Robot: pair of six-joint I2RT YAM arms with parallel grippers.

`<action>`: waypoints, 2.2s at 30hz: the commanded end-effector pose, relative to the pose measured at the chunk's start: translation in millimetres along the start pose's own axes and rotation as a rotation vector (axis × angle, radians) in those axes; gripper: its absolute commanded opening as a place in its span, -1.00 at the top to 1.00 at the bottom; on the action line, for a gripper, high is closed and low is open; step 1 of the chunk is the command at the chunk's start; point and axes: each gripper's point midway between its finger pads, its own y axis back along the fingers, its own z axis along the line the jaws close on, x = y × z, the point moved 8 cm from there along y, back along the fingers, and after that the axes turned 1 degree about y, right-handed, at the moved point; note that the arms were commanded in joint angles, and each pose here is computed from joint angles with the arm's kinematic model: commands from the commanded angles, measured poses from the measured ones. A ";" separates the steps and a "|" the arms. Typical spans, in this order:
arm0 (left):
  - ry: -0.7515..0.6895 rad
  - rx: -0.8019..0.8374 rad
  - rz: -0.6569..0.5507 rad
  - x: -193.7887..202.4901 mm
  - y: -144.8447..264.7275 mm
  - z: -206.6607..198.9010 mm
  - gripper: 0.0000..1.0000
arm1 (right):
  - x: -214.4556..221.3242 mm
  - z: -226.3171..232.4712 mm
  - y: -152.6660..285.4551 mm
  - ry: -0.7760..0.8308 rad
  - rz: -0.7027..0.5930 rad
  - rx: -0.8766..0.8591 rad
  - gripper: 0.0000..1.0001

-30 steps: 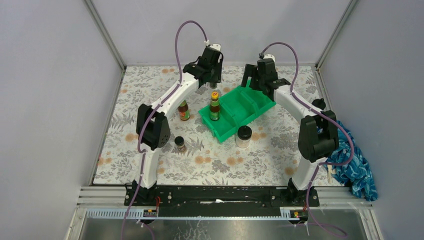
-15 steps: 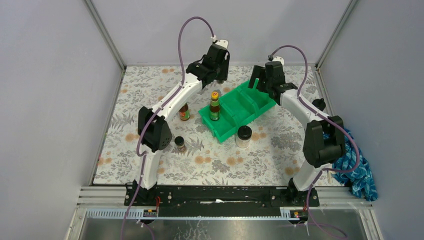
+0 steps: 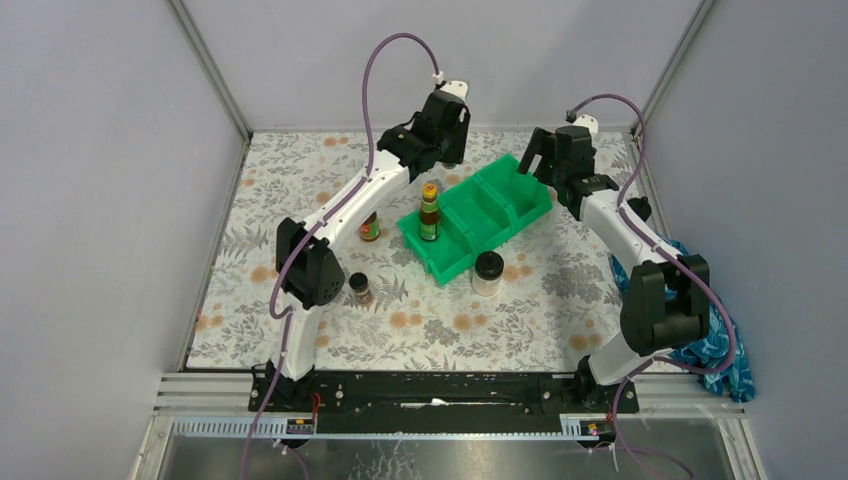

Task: Organize the condiment bottles
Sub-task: Place the bottle in the storage box.

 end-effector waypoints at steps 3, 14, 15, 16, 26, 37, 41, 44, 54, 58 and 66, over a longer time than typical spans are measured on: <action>-0.012 0.046 -0.111 -32.5 38.8 -13.7 1.00 | -21.5 -8.8 24.1 -0.057 -0.125 0.032 -0.98; -0.059 0.075 -0.092 -24.4 46.6 -42.5 1.00 | -19.1 -27.0 40.4 -0.124 -0.202 0.095 -0.99; -0.065 0.075 -0.088 -22.9 47.0 -44.5 1.00 | -18.5 -28.3 41.9 -0.128 -0.209 0.101 -0.99; -0.069 0.075 -0.084 -21.9 47.2 -45.5 1.00 | -17.9 -29.4 43.1 -0.131 -0.216 0.106 -0.99; -0.107 0.075 -0.032 -6.3 47.5 -56.9 1.00 | -12.9 -39.5 52.2 -0.176 -0.274 0.143 -0.99; -0.090 0.044 0.043 17.3 35.7 -64.6 1.00 | -11.5 -47.0 54.4 -0.207 -0.307 0.173 -0.99; -0.095 0.045 0.069 27.1 29.7 -69.1 1.00 | -11.1 -48.4 53.5 -0.214 -0.312 0.178 -0.99; -0.101 0.042 0.083 33.4 25.2 -72.0 1.00 | -10.5 -48.7 52.5 -0.220 -0.313 0.178 -0.99; -0.101 0.025 0.133 55.1 5.0 -76.8 1.00 | -5.7 -50.1 48.3 -0.229 -0.313 0.182 -0.99; -0.097 0.017 0.136 59.3 -1.8 -77.8 1.00 | -6.0 -50.7 47.7 -0.230 -0.317 0.183 -0.99; -0.082 0.002 0.150 68.3 -18.4 -76.4 1.00 | -9.6 -49.6 48.0 -0.231 -0.331 0.177 -0.99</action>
